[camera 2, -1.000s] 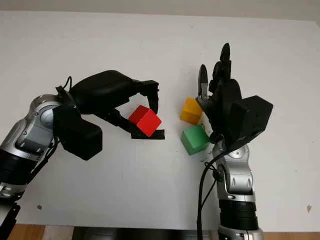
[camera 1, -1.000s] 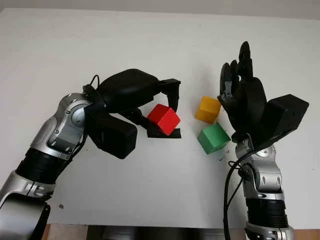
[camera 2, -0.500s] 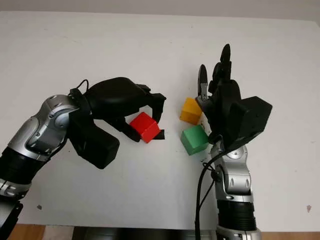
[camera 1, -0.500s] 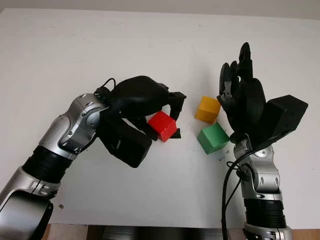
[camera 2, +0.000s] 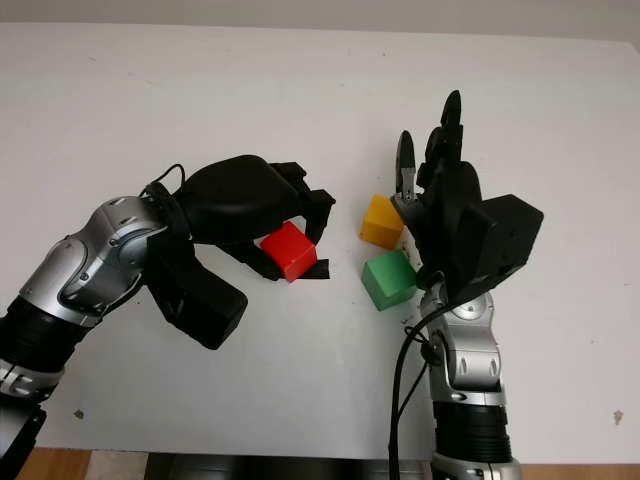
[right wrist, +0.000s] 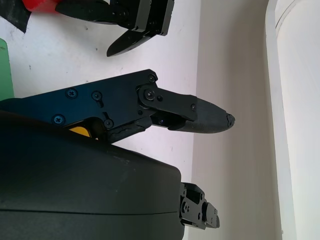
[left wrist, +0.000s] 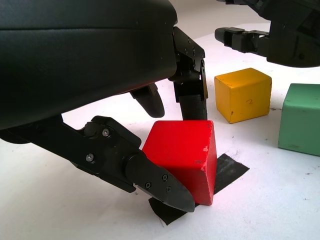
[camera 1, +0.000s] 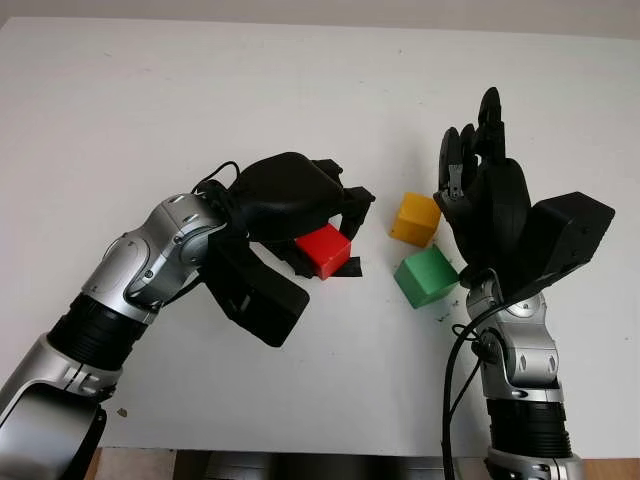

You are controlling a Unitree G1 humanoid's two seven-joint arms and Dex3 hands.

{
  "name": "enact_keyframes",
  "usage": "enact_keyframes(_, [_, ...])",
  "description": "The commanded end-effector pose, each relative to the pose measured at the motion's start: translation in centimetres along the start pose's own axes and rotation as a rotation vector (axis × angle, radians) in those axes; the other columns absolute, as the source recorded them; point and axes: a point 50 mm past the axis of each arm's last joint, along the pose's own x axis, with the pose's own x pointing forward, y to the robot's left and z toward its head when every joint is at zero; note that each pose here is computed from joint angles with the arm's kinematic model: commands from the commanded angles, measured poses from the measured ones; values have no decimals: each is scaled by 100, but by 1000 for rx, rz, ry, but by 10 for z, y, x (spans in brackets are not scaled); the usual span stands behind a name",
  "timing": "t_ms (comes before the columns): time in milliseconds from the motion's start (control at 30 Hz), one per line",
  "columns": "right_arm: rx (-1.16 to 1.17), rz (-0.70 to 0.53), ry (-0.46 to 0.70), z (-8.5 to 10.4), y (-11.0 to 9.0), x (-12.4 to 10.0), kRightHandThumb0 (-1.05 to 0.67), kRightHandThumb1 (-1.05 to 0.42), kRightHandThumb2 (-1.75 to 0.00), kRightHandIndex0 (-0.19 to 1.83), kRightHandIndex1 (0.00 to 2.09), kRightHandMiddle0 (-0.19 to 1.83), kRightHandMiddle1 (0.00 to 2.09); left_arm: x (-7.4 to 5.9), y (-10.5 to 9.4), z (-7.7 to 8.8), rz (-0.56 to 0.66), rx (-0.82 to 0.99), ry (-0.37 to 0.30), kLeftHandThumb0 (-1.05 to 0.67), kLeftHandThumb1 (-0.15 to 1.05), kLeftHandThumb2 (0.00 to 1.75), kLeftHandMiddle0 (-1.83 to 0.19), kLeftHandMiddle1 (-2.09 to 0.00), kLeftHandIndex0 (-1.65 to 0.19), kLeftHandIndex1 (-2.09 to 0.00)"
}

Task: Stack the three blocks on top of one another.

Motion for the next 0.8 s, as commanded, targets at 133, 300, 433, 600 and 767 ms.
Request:
enact_keyframes(133, [4, 6, -23, 2, 0, -3, -61, -105, -59, -19, 0, -19, 0, 1, -8, 6, -43, 19, -5, -50, 87, 6, -5, -87, -43, -158])
enact_keyframes(300, [-1, 8, -26, 1, -1, -3, -60, -105, -60, -19, 0, -19, 0, -2, -7, 6, -92, 31, -17, -80, 92, 5, 6, -30, -12, -46])
enact_keyframes(433, [-3, 10, -26, 2, -2, -3, -60, -105, -60, -19, 0, -19, 0, -6, -4, 6, -106, -13, -37, -93, 93, 6, 14, -10, 4, -7])
enact_keyframes(600, [-1, 7, -21, 1, -3, -3, -61, -105, -59, -19, 0, -19, 0, -14, 6, 4, -111, -101, -48, -100, 95, 6, 19, -1, 19, 0])
enact_keyframes(767, [-10, 3, -18, 2, -4, -3, -61, -105, -59, -19, 0, -19, 0, -28, 21, -11, -2, -284, -4, -104, 94, 5, 19, 0, 19, 0])
